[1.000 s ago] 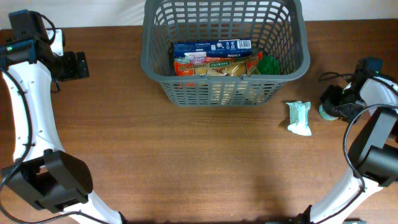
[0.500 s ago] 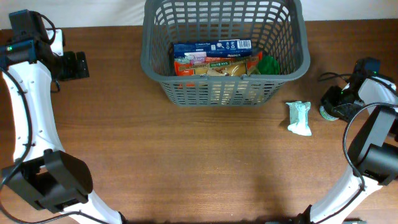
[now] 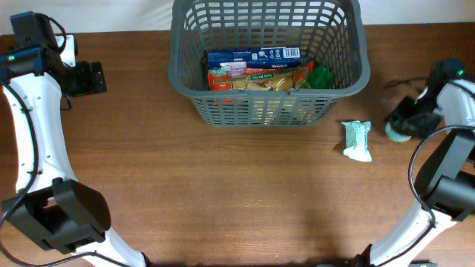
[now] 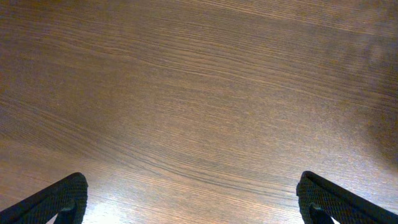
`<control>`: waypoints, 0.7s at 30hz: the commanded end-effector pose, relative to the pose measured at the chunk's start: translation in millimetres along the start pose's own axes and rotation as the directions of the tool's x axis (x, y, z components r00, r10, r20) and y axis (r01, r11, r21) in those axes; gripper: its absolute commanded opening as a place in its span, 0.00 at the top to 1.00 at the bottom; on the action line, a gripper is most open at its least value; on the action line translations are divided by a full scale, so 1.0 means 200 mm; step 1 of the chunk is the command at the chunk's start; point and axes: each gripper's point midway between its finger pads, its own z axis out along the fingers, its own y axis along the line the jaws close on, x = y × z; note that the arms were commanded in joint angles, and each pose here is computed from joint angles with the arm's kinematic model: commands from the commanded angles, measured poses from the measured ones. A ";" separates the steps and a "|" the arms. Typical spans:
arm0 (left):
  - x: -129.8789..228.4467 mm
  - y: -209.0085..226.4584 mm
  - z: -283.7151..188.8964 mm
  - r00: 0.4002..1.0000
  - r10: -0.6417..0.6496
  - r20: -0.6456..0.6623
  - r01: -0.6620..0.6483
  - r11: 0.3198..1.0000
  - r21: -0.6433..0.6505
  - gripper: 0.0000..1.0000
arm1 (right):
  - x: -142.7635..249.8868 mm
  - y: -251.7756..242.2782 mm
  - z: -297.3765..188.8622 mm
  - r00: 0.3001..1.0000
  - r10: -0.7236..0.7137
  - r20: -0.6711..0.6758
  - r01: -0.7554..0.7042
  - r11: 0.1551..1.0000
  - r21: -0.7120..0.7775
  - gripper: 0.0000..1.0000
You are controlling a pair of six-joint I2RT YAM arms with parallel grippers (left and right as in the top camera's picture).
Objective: Pack container
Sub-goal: 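Lift the tin can and lower it into the basket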
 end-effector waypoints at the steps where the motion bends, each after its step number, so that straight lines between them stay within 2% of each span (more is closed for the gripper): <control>1: 0.01 0.00 0.01 1.000 -0.011 -0.005 0.011 1.000 0.010 0.01 | -0.17 0.12 -0.56 0.968 -0.016 0.251 0.037 0.996 -0.078 0.89; 6: 0.01 -0.01 0.01 1.000 -0.011 -0.005 0.011 1.000 0.011 0.01 | -0.14 0.27 -1.25 0.864 -0.040 0.503 0.134 0.979 -0.154 0.90; 9: 0.01 -0.01 0.01 1.000 -0.011 -0.005 0.011 1.000 0.010 0.01 | 0.00 0.45 -1.65 0.745 -0.106 0.658 0.294 0.938 -0.181 0.96; 12: 0.01 -0.01 0.01 1.000 -0.011 -0.005 0.011 1.000 0.011 0.01 | 0.21 0.67 -1.95 0.623 -0.157 0.766 0.462 0.864 -0.199 0.96; 16: 0.01 -0.01 0.01 1.000 -0.011 -0.005 0.011 1.000 0.010 0.01 | 0.46 0.97 -2.06 0.533 -0.229 0.814 0.622 0.759 -0.194 0.96; 21: 0.01 -0.01 0.01 1.000 -0.011 -0.005 0.011 1.000 0.011 0.01 | 0.58 1.25 -1.85 0.516 -0.363 0.776 0.674 0.731 -0.107 0.96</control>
